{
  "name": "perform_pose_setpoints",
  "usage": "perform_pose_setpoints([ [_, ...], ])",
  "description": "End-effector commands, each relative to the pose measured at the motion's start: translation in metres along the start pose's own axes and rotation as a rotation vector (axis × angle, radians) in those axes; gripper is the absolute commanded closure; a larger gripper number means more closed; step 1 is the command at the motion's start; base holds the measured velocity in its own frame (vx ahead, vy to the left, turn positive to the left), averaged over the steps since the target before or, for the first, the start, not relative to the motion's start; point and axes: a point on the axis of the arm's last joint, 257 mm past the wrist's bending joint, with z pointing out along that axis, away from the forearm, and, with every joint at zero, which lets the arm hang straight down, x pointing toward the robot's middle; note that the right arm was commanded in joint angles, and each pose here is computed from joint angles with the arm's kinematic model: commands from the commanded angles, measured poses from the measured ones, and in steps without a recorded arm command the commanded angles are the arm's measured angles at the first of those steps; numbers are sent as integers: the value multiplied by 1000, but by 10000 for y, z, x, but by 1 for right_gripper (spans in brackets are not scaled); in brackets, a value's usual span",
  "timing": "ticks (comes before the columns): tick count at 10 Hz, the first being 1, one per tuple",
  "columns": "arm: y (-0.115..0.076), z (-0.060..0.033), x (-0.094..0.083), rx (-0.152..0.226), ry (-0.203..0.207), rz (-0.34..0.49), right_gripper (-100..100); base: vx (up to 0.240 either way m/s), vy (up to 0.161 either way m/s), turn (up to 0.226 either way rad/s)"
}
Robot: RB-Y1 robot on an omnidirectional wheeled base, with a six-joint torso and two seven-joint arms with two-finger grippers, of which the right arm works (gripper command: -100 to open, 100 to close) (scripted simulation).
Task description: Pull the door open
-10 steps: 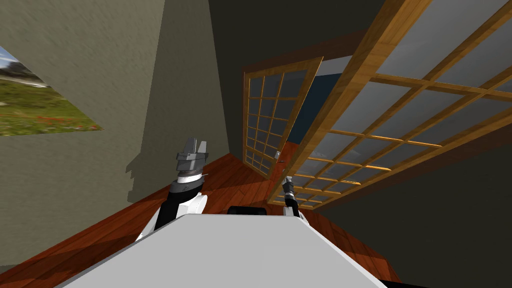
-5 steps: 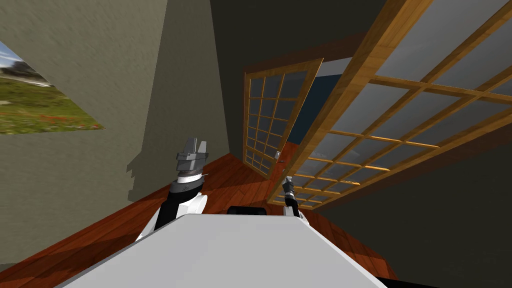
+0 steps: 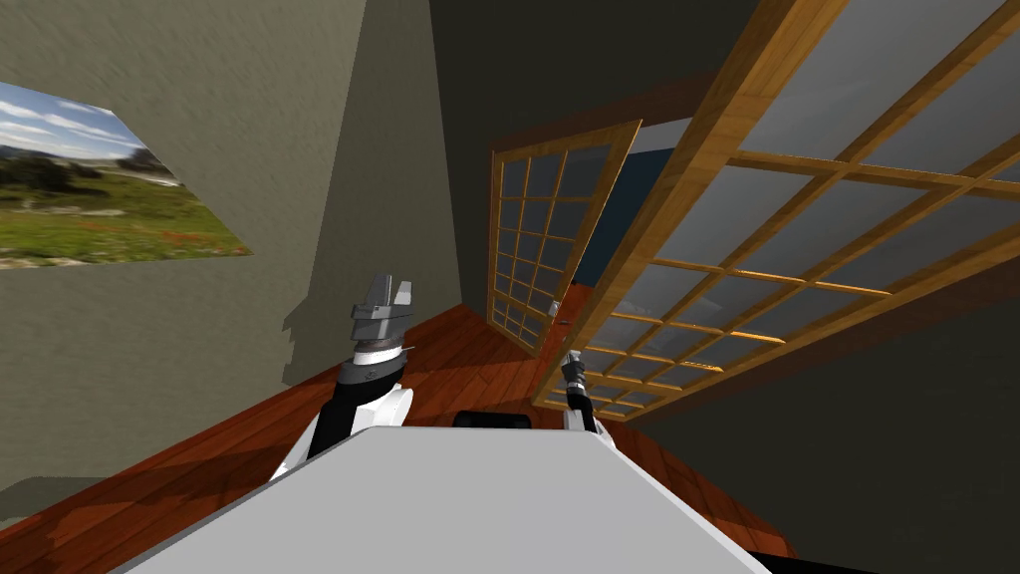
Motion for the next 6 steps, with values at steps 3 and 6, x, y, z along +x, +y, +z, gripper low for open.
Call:
perform_pose_setpoints([
  [3,-27,-72,-236,20,-44,35,100,-9,3,26],
  [6,-20,-58,-224,17,-42,78,100,-37,-22,55],
])
